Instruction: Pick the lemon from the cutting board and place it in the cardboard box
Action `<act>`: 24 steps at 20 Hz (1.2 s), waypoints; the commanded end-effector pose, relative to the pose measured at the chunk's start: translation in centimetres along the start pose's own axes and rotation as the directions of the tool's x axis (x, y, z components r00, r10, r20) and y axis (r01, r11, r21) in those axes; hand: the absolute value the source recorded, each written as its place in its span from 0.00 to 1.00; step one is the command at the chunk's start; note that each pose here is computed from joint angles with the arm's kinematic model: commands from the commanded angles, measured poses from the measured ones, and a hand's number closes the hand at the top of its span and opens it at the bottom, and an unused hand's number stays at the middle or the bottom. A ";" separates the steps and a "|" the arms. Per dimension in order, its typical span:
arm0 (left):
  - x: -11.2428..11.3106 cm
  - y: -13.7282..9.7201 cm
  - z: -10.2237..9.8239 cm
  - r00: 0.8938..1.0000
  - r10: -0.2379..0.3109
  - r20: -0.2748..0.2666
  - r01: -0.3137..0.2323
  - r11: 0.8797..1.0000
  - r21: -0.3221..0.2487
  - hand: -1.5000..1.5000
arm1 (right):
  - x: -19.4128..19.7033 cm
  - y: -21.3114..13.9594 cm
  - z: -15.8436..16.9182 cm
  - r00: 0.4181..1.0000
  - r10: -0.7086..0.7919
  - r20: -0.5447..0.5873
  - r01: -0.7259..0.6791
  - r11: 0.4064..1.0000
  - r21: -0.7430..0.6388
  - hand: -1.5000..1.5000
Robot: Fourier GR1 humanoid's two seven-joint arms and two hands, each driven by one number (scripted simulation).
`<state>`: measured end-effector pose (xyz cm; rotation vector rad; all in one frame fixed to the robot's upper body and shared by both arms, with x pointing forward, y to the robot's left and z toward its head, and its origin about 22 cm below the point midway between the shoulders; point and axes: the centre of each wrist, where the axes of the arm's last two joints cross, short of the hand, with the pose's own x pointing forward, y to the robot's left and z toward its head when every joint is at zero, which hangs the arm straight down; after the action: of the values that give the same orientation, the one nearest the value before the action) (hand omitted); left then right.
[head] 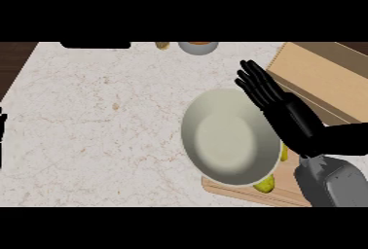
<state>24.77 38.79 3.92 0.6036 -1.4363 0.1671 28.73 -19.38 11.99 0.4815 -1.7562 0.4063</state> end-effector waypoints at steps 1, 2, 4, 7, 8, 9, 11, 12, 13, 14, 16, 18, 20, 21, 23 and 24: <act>-1.7 -1.4 0.8 1.000 0.014 -0.002 -0.014 1.000 -0.026 0.50 | 0.2 -1.8 1.4 0.996 0.088 -0.006 -0.088 0.992 -0.085 1.00; -0.9 -4.2 1.0 0.999 0.033 -0.019 -0.034 0.998 -0.056 0.50 | 0.0 -3.0 2.1 0.985 0.172 0.000 -0.170 0.973 -0.155 1.00; -1.1 -4.8 2.4 0.998 0.053 -0.021 -0.055 0.992 -0.115 0.50 | 0.6 -6.5 4.6 0.947 0.316 -0.059 -0.319 0.903 -0.290 1.00; -2.3 -4.8 2.6 0.997 0.046 -0.068 -0.056 0.988 -0.142 0.50 | 3.5 -9.3 5.7 0.629 0.735 -0.254 -0.770 0.633 -0.078 1.00; -3.2 -5.5 3.4 0.993 0.065 -0.094 -0.080 0.984 -0.160 0.50 | 2.2 -11.4 7.7 0.587 0.709 -0.391 -0.806 0.557 -0.200 1.00; -3.7 -7.2 4.2 0.989 0.085 -0.118 -0.104 0.981 -0.166 0.50 | -0.6 -11.5 9.6 0.713 0.557 -0.425 -0.701 0.571 -0.427 1.00; -3.7 -8.5 4.3 0.990 0.087 -0.114 -0.107 0.977 -0.183 0.50 | -3.5 -10.0 12.3 0.681 0.607 -0.409 -0.730 0.513 -0.452 0.00; -3.2 -9.1 4.6 0.991 0.095 -0.099 -0.113 0.975 -0.193 0.50 | -4.4 -9.1 13.2 0.645 0.652 -0.399 -0.756 0.467 -0.459 0.00; -4.6 -9.4 5.6 0.991 0.087 -0.102 -0.109 0.966 -0.235 0.50 | -4.8 -9.0 14.2 0.611 0.677 -0.410 -0.780 0.427 -0.458 0.00; -3.7 -10.1 4.4 0.990 0.090 -0.106 -0.111 0.969 -0.220 0.50 | -4.4 -8.5 14.2 0.595 0.694 -0.405 -0.785 0.396 -0.476 0.00; -4.1 -9.4 4.4 0.992 0.097 -0.086 -0.115 0.964 -0.239 0.50 | -4.3 -8.8 16.9 0.532 0.714 -0.455 -0.837 0.364 -0.409 0.00; -4.2 -11.4 4.5 0.990 0.097 -0.104 -0.120 0.963 -0.243 0.50 | -2.0 -9.0 17.8 0.483 0.710 -0.512 -0.874 0.362 -0.324 0.00; -3.0 -12.0 4.6 0.995 0.074 -0.068 -0.089 0.964 -0.252 0.50 | -0.3 -8.6 17.2 0.441 0.688 -0.576 -0.897 0.349 -0.271 0.00; -3.4 -11.5 5.4 0.993 0.074 -0.094 -0.096 0.963 -0.253 0.50 | 1.1 -8.2 17.2 0.409 0.684 -0.604 -0.910 0.351 -0.220 0.00; -5.3 -10.6 4.9 0.991 0.076 -0.108 -0.101 0.962 -0.253 0.50 | 2.1 -7.1 16.2 0.429 0.652 -0.626 -0.897 0.388 -0.211 0.00; -3.8 -12.2 4.9 0.995 0.071 -0.074 -0.088 0.962 -0.259 0.50 | 4.3 -7.3 15.8 0.416 0.650 -0.636 -0.900 0.392 -0.189 0.00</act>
<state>25.19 28.41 -3.00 0.3245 -1.3802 0.0766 19.56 -34.90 9.60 -0.9083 -1.4988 0.5957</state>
